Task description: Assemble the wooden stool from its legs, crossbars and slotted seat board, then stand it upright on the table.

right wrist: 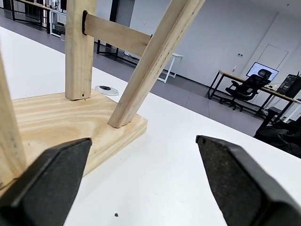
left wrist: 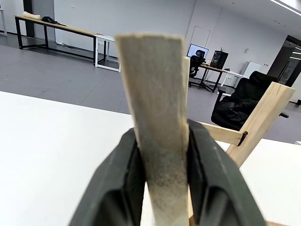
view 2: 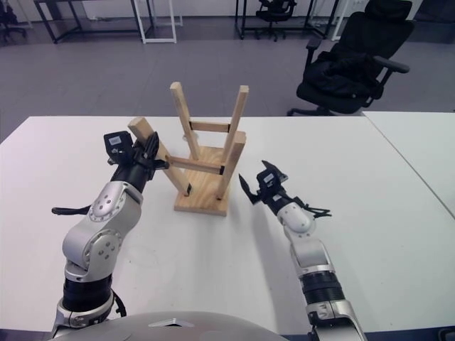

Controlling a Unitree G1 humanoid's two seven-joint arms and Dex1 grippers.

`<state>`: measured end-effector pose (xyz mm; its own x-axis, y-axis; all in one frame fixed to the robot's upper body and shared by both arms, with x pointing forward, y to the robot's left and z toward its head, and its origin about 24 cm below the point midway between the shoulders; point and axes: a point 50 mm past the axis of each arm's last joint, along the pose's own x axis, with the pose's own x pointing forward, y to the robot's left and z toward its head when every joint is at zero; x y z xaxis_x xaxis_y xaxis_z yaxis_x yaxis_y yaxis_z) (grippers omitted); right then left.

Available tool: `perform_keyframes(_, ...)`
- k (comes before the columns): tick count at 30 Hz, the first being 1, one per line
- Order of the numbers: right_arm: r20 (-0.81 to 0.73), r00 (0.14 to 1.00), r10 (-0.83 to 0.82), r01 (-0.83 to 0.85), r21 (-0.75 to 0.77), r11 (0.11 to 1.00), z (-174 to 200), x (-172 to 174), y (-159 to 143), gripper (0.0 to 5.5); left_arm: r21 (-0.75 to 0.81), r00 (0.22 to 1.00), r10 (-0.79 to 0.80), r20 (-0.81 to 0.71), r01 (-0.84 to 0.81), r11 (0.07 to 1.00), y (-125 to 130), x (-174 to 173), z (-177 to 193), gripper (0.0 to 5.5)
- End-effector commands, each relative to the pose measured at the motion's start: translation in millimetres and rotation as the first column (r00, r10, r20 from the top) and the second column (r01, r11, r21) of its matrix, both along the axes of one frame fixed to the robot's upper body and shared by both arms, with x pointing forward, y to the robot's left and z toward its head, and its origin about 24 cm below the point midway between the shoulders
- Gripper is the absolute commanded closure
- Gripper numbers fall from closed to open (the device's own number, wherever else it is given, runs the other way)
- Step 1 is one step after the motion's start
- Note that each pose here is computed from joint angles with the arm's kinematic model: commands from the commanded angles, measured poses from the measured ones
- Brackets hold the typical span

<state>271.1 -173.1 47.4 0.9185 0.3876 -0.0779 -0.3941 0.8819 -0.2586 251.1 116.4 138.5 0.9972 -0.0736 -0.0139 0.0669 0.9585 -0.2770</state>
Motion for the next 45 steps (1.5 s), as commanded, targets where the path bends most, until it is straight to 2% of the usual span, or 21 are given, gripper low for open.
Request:
perform_keyframes(1, 0.003, 1.0, 0.009, -0.009, 0.019, 1.0, 5, 1, 4, 1.36, 0.082, 0.957, 0.054, -0.287, -0.032, 0.996, 17, -14, -55, 4.48)
perform_keyframes(6, 0.02, 0.999, 0.043, -0.043, 0.007, 0.999, 13, 2, 8, 1.36, 0.084, 0.958, -0.007, -0.286, 0.033, 0.996, 2, -16, -56, 4.48)
perform_keyframes(11, 0.078, 0.996, 0.032, -0.035, 0.036, 0.999, 39, 4, 9, 1.36, 0.218, 0.974, -0.036, -0.225, 0.086, 0.972, -13, -9, -50, 4.48)
perform_keyframes(13, 0.125, 0.992, -0.003, -0.007, 0.078, 0.997, 60, 4, 4, 1.36, 0.261, 0.977, -0.049, -0.206, 0.103, 0.96, -20, -7, -48, 4.48)
perform_keyframes(17, 0.231, 0.97, -0.073, 0.005, 0.284, 0.959, 128, 4, -1, 1.36, 0.313, 0.971, -0.02, -0.236, 0.096, 0.945, -23, -1, -55, 4.46)
perform_keyframes(21, 0.34, 0.926, -0.167, 0.028, 0.378, 0.925, 185, -4, -3, 1.36, 0.243, 0.958, 0.022, -0.287, 0.05, 0.969, -19, 2, -67, 4.45)
perform_keyframes(23, 0.349, 0.921, -0.175, 0.019, 0.409, 0.912, 198, -7, 6, 1.36, 0.195, 0.959, 0.038, -0.279, 0.018, 0.981, -20, 2, -62, 4.45)
perform_keyframes(25, 0.344, 0.932, -0.11, -0.075, 0.481, 0.873, 208, -12, 32, 1.36, 0.135, 0.979, 0.0, -0.206, 0.028, 0.99, -29, 6, -43, 3.91)
perform_keyframes(26, 0.341, 0.938, -0.052, -0.122, 0.469, 0.875, 210, -14, 48, 1.36, 0.118, 0.989, -0.022, -0.147, 0.04, 0.992, -33, 8, -27, 3.66)
perform_keyframes(28, 0.301, 0.954, 0.009, -0.128, 0.376, 0.918, 203, -15, 71, 1.36, 0.087, 0.997, -0.069, -0.038, 0.072, 0.994, -39, 11, -2, 3.33)
perform_keyframes(30, 0.213, 0.977, 0.013, -0.059, 0.215, 0.975, 176, -8, 81, 1.36, 0.101, 0.995, -0.096, 0.032, 0.093, 0.991, -40, 10, 17, 3.0)
perform_keyframes(33, 0.179, 0.984, 0.013, -0.013, 0.001, 1.0, 145, 1, 100, 1.36, 0.149, 0.989, -0.003, 0.146, -0.019, 0.989, -18, 9, 42, 2.49)
perform_keyframes(36, 0.217, 0.975, 0.043, -0.021, -0.1, 0.995, 132, 5, 117, 1.36, 0.186, 0.905, 0.089, 0.416, -0.18, 0.966, 6, 5, 90, 2.21)
perform_keyframes(38, 0.143, 0.988, 0.05, -0.029, -0.149, 0.988, 108, 13, 129, 1.36, 0.161, 0.847, 0.123, 0.517, -0.237, 0.958, 19, 1, 111, 2.21)
perform_keyframes(41, 0.02, 0.998, 0.06, -0.047, -0.41, 0.911, 56, 24, 136, 1.36, 0.131, 0.835, 0.1, 0.54, -0.201, 0.971, 23, 1, 119, 2.21)
perform_keyframes(42, -0.007, 0.992, 0.125, -0.112, -0.506, 0.855, 47, 21, 137, 1.36, 0.13, 0.845, 0.091, 0.527, -0.186, 0.974, 23, 3, 116, 2.21)
perform_keyframes(44, -0.031, 0.969, 0.245, -0.213, -0.607, 0.766, 44, 12, 138, 1.36, 0.132, 0.861, 0.086, 0.501, -0.174, 0.976, 24, 5, 110, 2.21)
perform_keyframes(45, 0.02, 0.961, 0.277, -0.204, -0.625, 0.754, 54, 13, 138, 1.36, 0.125, 0.866, 0.088, 0.492, -0.17, 0.977, 25, 6, 108, 2.21)
